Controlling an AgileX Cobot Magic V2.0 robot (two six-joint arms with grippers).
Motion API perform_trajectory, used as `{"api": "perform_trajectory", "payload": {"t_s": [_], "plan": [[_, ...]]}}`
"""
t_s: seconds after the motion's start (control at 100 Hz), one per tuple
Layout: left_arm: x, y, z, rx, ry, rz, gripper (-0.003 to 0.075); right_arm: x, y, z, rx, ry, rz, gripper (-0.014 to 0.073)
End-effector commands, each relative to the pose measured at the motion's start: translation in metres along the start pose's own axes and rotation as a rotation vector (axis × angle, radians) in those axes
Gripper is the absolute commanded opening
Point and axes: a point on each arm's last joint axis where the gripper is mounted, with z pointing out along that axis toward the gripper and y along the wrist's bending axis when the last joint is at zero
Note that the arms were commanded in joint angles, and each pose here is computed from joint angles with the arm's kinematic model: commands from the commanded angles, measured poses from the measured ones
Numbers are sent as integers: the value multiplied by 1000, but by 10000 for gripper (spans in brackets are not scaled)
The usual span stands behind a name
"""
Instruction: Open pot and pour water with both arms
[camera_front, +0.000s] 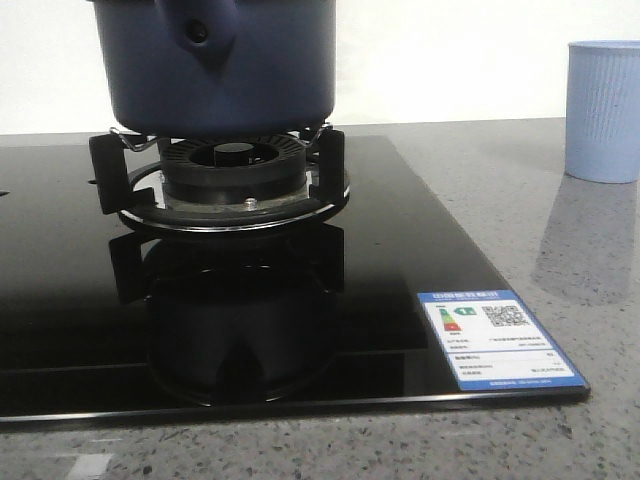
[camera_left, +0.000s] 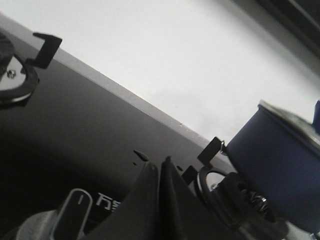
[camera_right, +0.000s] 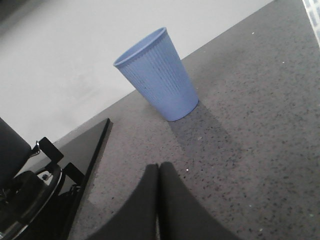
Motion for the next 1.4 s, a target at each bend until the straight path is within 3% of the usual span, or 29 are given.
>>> {"api": "perform_trajectory", "payload": {"t_s": [0.0, 0.09, 0.2, 0.31, 0.5, 0.81, 0.92, 0.97, 1.07, 1.16, 1.22, 1.39], "plan": [[-15, -8, -4, 37, -98, -62, -20, -15, 7, -4, -29, -99, 0, -70], [-28, -23, -8, 81, -109, -20, -20, -31, 21, -10, -63, -109, -87, -70], [-49, -48, -15, 125, -87, 195, -20, -55, 42, -16, -93, -97, -201, -70], [-74, -77, -18, 164, -47, 400, -20, -77, 62, -14, -110, -23, -302, -70], [-111, -115, -4, 200, 27, 608, -20, -109, 88, 8, -141, 106, -443, -70], [-119, -135, 28, 316, 151, 610, 4, -118, 100, 41, -167, 249, -478, -62], [-115, -138, 43, 337, 184, 556, 99, -116, 99, 47, -163, 286, -475, 39], [-113, -139, 50, 348, 198, 533, 175, -116, 99, 48, -162, 291, -473, 134], [-107, -142, 62, 358, 220, 501, 393, -116, 99, 49, -165, 288, -462, 405], [-100, -144, 75, 365, 246, 487, 542, -117, 99, 49, -163, 279, -462, 535], [-95, -147, 85, 368, 261, 483, 561, -117, 100, 49, -162, 275, -461, 547], [-80, -162, 114, 388, 277, 482, 501, -117, 100, 49, -161, 268, -459, 546]]}}
